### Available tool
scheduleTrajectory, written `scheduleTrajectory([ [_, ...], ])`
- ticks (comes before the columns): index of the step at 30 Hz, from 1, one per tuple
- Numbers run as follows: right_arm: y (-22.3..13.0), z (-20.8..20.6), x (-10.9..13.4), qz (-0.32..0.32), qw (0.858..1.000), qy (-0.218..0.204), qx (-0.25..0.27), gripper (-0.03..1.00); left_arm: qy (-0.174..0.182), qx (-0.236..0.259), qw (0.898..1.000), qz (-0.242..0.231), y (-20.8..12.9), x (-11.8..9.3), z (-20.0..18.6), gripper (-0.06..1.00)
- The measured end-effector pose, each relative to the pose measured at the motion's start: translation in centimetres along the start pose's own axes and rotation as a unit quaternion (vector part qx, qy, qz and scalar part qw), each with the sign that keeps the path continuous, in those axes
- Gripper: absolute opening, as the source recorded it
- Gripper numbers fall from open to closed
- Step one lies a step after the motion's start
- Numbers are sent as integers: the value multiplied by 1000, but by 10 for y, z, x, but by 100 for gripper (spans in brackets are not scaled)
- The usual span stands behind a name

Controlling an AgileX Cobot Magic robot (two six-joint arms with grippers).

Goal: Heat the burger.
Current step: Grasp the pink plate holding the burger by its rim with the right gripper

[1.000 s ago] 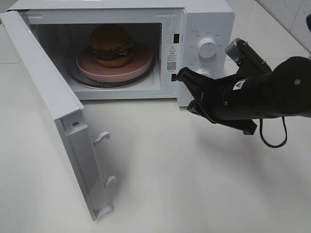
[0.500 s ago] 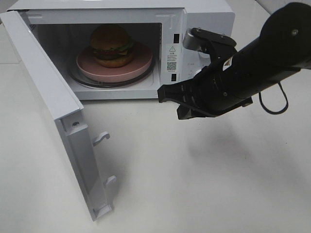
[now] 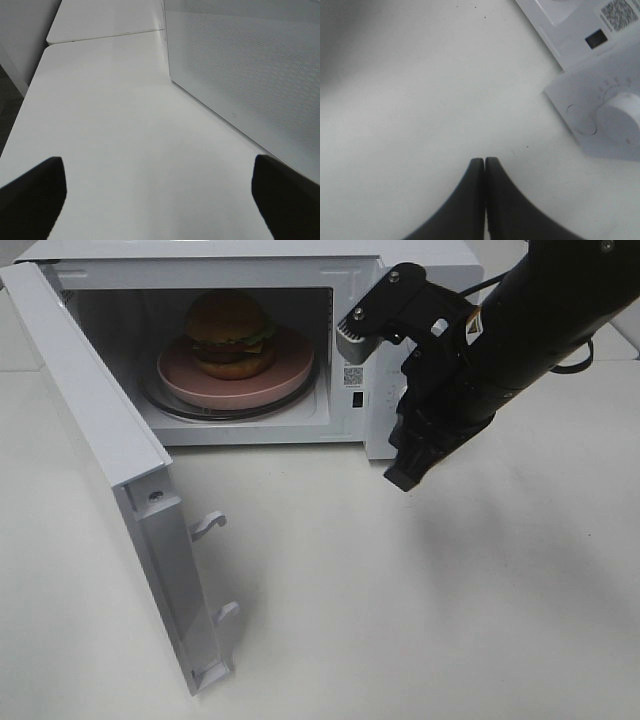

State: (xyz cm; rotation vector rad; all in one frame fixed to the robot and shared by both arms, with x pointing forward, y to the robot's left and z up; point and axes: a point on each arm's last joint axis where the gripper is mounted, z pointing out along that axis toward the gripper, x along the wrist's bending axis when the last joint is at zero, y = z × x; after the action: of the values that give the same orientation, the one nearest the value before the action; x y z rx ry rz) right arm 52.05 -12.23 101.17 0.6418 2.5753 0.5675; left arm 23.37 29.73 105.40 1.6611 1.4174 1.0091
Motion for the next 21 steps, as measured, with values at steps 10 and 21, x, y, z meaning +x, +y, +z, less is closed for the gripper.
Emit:
scheduleTrajectory([
  [10,0,-1,-1,-358,934,-1,3,2,0,0,1000,0,0,0,0,92],
  [21,-1,-1,-6,-484,875,-24,20,43,0,0,1000,0,0,0,0,92],
])
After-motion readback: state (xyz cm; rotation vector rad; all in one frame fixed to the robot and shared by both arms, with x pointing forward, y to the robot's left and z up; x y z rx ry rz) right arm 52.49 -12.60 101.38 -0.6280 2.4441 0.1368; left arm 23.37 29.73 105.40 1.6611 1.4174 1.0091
